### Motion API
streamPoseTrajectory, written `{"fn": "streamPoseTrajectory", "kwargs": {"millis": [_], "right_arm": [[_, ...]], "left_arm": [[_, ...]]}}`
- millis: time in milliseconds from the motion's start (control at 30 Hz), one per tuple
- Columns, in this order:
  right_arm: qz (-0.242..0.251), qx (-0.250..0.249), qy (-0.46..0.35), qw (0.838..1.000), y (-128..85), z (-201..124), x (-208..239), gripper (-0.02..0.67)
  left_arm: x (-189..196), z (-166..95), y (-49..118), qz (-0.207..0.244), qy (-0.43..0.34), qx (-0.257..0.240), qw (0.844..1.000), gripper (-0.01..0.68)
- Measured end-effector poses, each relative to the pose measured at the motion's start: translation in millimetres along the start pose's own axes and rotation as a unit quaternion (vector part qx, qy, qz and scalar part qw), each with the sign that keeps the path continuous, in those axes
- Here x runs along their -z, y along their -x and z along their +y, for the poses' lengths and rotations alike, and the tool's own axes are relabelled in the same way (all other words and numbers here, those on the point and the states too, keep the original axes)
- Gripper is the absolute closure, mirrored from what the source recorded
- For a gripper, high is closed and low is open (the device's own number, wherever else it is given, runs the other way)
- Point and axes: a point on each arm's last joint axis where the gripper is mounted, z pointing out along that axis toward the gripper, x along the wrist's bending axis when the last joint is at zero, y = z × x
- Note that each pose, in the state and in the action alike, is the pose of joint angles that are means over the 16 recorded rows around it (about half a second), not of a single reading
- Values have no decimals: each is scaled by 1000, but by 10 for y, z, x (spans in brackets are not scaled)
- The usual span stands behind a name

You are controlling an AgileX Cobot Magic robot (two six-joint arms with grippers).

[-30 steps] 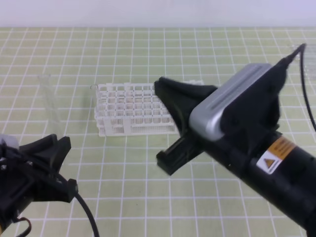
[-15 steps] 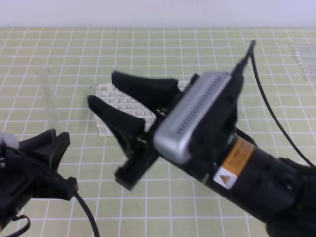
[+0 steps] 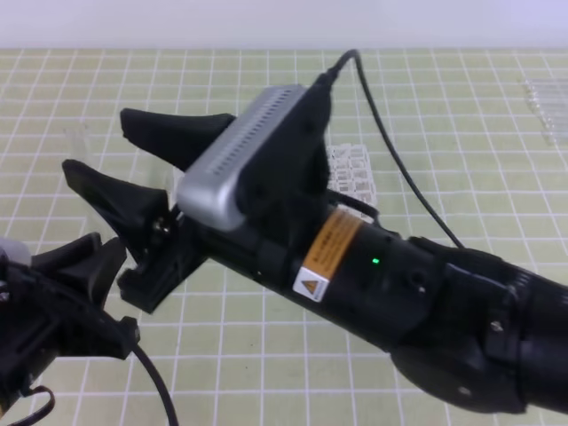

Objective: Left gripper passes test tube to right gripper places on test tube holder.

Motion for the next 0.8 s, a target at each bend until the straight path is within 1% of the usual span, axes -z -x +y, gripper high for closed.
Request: {"fn": "streamPoseTrajectory", "kwargs": {"millis": [233,667,800], "right_arm": [[2,-15,-15,1000,5,-65,-129,235],[-6,-36,-32,999,28,-155,-261,234],[-9,-44,-36,998,36,-193,-292,233]], "left_arm": [[0,3,0,0,1,0,1000,626],[0,-10,19,-11,-6,8,1000,596],[1,-7,27,-15,-6,6,1000,608]]}}
